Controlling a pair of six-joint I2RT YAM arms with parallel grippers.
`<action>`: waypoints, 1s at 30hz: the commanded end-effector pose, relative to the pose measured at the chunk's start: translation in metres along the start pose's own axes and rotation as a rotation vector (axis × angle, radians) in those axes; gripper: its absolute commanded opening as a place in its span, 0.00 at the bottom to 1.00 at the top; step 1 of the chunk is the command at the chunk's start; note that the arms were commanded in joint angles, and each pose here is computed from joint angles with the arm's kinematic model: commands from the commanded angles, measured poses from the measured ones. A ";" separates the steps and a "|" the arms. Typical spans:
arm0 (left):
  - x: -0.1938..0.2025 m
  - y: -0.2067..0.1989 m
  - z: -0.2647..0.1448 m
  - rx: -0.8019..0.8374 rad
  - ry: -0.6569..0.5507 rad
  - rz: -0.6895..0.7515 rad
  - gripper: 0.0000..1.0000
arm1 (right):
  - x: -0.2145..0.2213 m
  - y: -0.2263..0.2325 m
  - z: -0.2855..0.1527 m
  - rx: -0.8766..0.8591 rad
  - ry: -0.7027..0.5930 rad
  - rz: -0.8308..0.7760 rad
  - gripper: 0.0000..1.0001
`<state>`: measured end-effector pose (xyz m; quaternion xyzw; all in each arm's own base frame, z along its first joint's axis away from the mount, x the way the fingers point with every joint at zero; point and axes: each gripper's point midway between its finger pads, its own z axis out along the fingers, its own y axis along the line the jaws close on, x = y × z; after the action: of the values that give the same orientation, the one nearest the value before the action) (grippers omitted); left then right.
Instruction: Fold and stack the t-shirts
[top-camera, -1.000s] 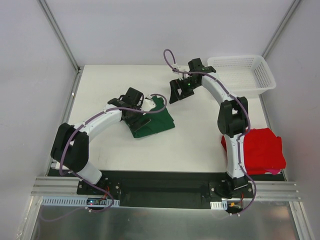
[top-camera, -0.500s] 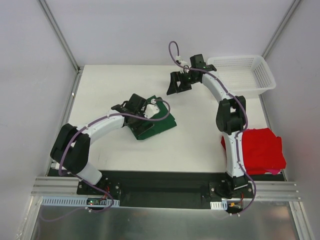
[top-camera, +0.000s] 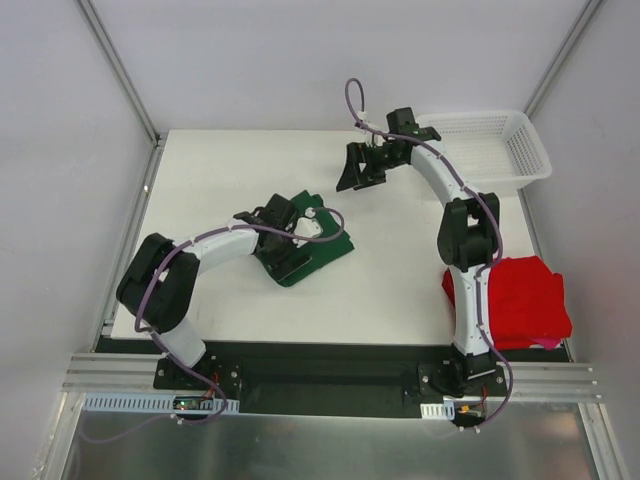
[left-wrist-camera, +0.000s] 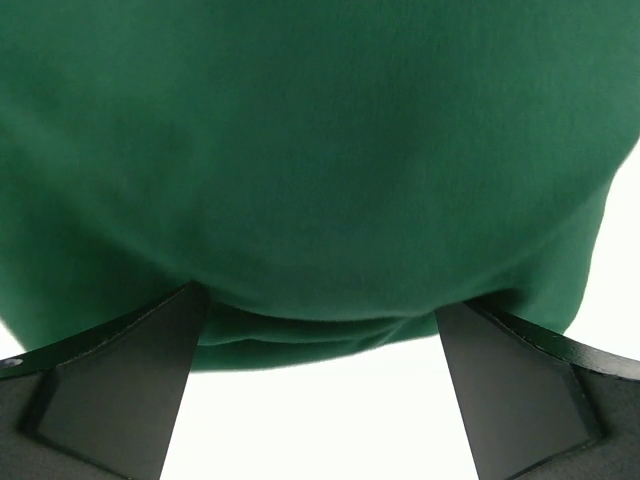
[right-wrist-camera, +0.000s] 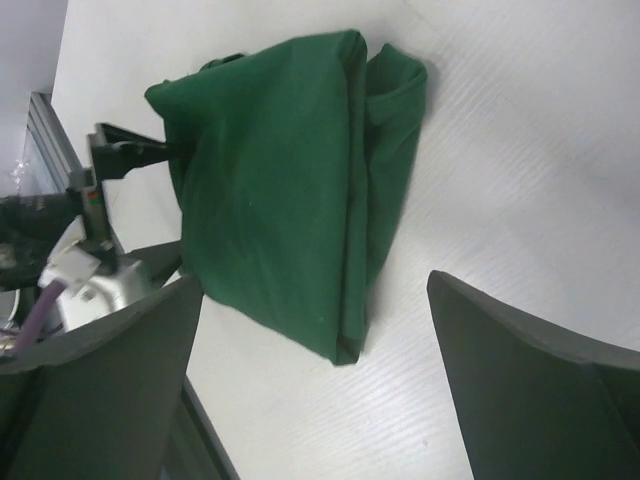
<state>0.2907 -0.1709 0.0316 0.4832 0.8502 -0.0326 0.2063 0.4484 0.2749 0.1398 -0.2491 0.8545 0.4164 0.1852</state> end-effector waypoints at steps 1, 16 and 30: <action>-0.014 -0.016 0.007 0.106 -0.013 -0.036 0.99 | -0.012 0.029 -0.045 -0.032 -0.039 -0.028 1.00; -0.078 0.009 -0.112 0.006 -0.083 0.045 0.99 | -0.015 0.014 -0.056 0.005 -0.046 -0.032 1.00; -0.106 -0.053 -0.083 0.403 -0.139 -0.119 0.94 | -0.013 0.008 -0.064 0.024 -0.052 -0.020 1.00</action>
<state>0.2904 -0.2395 0.1549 0.4810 0.8363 -0.1427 0.2212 0.4473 0.2396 0.1548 -0.2313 0.8624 0.4131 0.1791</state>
